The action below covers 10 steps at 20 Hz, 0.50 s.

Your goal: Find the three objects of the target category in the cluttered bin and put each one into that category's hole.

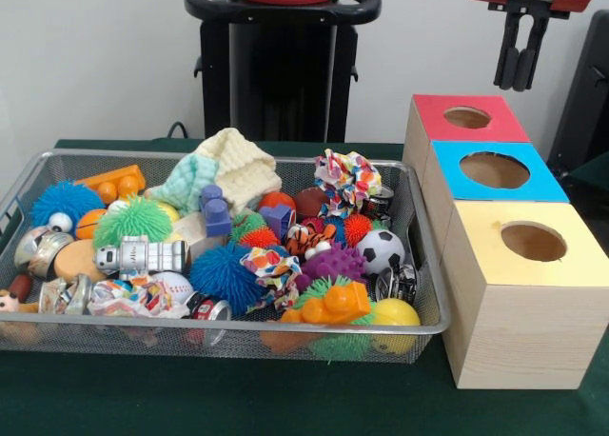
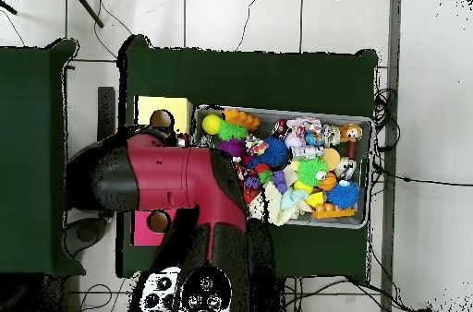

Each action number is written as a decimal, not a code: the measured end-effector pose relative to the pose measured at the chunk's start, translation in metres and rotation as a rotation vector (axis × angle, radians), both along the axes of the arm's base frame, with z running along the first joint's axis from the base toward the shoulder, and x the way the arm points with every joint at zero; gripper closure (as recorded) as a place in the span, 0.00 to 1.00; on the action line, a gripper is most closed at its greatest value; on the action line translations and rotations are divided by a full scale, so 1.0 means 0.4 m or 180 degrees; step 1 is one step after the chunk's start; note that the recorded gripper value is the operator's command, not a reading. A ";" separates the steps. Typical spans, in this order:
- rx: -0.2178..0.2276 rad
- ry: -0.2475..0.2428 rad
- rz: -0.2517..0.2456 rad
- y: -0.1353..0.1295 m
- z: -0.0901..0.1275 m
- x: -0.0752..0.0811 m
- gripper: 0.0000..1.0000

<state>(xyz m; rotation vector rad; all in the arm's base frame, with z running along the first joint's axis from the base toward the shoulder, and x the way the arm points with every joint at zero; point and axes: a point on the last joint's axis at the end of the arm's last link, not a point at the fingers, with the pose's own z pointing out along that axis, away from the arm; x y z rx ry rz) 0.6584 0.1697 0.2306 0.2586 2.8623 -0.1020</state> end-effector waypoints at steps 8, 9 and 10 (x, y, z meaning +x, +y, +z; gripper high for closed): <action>0.0000 -0.0008 0.0001 0.000 0.002 0.003 1.00; 0.0000 -0.0009 0.0001 0.000 0.002 0.003 1.00; 0.0000 -0.0009 0.0001 0.000 0.002 0.003 1.00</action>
